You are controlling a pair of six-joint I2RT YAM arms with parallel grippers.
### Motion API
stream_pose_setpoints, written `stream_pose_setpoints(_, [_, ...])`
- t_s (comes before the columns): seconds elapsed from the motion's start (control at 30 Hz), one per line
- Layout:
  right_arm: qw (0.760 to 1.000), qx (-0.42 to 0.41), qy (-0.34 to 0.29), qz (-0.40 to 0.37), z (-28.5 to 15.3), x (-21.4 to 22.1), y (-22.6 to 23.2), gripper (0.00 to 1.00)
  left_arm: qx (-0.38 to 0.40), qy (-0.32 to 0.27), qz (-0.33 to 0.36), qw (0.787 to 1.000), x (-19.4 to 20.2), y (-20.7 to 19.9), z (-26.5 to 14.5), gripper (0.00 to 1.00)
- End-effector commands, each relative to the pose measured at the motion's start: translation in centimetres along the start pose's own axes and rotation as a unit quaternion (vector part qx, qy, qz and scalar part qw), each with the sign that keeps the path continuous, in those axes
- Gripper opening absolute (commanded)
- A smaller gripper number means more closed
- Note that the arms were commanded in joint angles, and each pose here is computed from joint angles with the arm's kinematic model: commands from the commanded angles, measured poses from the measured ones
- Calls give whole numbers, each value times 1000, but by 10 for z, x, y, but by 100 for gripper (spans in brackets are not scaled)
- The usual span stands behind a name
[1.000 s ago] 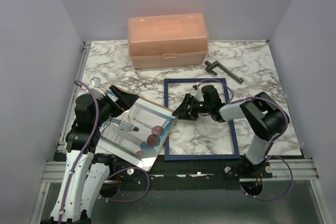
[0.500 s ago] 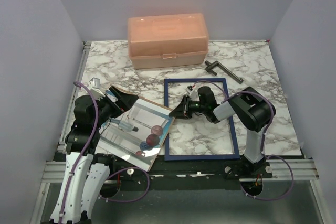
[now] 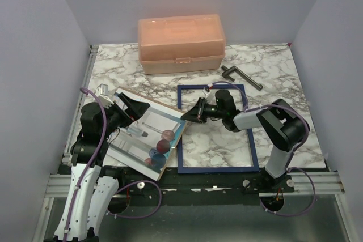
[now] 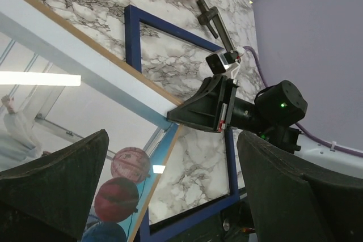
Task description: Put the photo into the frame
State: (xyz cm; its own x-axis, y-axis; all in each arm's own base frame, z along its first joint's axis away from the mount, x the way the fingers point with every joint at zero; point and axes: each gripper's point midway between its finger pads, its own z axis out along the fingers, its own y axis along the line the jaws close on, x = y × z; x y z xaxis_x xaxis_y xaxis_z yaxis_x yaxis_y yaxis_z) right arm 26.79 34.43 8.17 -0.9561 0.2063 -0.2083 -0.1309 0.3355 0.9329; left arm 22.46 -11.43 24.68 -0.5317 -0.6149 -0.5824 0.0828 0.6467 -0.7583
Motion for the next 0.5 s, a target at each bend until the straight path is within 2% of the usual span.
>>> stream_pose_setpoints(0.0, [994,32,-108,-15,-4,-47,17,1,2,3,6,1000,-1,-4,-3,99])
stream_pose_setpoints(0.2, [984,44,-174,-10,-14,-73,33,1,0,1,11,1000,-3,-4,-4,98])
stream_pose_setpoints(0.47, [982,35,-187,22,-6,-80,36,1,-1,3,11,1000,-3,-4,-3,98])
